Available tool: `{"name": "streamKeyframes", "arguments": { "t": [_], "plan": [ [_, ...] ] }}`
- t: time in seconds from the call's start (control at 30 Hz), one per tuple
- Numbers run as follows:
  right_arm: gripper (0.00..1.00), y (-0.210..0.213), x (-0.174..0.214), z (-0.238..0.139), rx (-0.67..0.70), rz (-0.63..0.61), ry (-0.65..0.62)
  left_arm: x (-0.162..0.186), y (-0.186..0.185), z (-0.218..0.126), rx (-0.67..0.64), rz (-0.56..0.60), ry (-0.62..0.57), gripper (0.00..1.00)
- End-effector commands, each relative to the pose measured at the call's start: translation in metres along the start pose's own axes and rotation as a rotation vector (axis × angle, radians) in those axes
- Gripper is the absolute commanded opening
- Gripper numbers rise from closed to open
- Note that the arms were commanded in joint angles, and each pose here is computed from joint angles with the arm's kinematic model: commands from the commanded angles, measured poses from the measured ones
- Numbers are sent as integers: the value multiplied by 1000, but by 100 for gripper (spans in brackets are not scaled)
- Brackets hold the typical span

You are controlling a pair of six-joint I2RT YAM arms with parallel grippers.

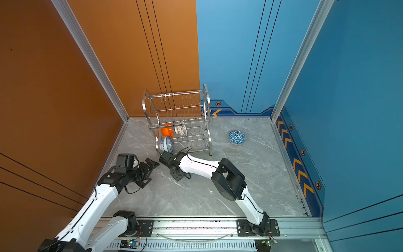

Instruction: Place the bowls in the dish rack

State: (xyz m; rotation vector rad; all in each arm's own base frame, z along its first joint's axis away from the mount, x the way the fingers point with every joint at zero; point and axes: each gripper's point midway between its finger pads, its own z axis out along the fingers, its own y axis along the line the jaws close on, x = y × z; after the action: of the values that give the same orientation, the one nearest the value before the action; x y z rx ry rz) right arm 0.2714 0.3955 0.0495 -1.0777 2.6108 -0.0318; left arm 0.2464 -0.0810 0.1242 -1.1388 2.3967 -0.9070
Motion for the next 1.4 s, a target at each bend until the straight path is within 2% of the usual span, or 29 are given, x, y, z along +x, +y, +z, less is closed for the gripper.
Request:
{"name": "streamKeyframes", "arguments": {
  "t": [0.0,0.13,0.3,0.4,0.63,0.83,1.13,1.37],
  "plan": [
    [11,5,-1,-16,-25,-18,-1,3,5,0,-12,-12,23,98],
    [2,16,-6,-35,-101,-22,-32,1,3,0,-16,-5,19,98],
    [0,22,-20,-77,-202,4,-117,-2,0,2,-25,0,23,98],
    [0,24,-29,-101,-326,72,-174,-4,-4,3,-25,6,24,98],
    [0,9,-61,-159,-604,278,-395,-8,-12,3,-22,25,27,98],
    [0,-18,-85,-172,-722,403,-516,-5,-12,3,-21,22,36,98],
    [0,-45,-128,-187,-973,601,-650,-5,-14,0,-22,25,41,98],
    [0,-64,-145,-172,-1024,679,-678,-5,-15,-2,-35,33,42,98]
  ]
}}
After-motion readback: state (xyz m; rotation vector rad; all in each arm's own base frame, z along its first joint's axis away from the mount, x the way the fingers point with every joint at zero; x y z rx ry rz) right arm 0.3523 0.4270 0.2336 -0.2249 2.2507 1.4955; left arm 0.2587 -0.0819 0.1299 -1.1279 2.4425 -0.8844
